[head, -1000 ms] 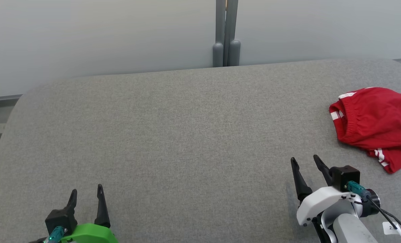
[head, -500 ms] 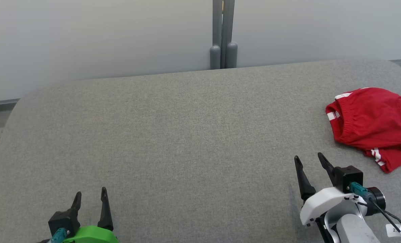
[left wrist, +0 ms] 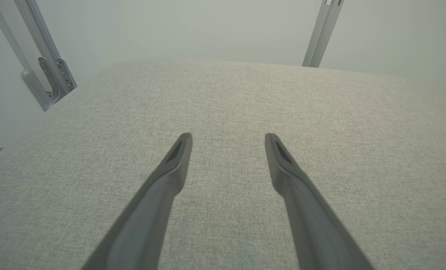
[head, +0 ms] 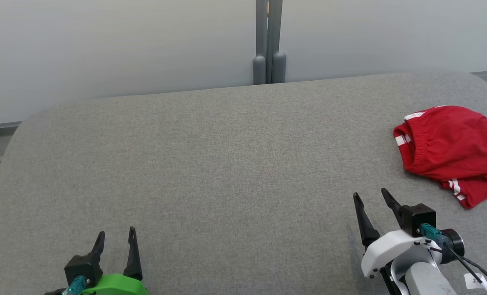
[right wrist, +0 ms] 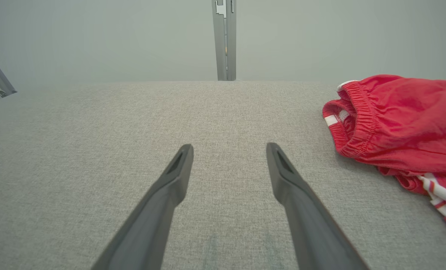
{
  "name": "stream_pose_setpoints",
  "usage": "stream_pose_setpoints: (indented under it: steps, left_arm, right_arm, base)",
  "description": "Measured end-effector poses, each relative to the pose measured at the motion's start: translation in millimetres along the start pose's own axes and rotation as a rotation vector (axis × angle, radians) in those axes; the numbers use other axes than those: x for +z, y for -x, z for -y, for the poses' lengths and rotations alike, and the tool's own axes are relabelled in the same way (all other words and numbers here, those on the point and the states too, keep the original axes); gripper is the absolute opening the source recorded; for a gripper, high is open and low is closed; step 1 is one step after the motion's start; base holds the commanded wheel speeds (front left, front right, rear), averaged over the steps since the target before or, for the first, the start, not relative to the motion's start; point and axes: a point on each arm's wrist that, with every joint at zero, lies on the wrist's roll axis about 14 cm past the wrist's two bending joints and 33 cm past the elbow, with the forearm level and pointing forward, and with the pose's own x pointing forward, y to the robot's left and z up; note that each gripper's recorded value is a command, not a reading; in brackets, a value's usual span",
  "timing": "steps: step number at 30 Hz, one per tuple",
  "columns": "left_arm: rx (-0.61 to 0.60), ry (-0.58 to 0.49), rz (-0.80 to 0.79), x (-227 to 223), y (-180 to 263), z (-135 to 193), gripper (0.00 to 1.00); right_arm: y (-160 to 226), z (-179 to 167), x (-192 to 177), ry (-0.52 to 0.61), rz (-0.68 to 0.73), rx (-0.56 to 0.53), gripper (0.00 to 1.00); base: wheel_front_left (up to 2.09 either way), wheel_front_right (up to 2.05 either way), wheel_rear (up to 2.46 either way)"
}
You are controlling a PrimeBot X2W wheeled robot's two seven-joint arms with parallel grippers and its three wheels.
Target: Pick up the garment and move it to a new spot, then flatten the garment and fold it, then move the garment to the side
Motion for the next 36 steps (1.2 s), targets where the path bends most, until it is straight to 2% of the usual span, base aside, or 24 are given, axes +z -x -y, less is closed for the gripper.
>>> stream_pose_setpoints:
  steps: [36]
  left_arm:
    - [-0.02, 0.005, 0.0, 0.5, -4.1, 8.3, 1.0]
  right_arm:
    - [2.8, -0.9, -2.0, -0.003, -0.005, 0.002, 1.0]
  base:
    - [0.0, 0.0, 0.0]
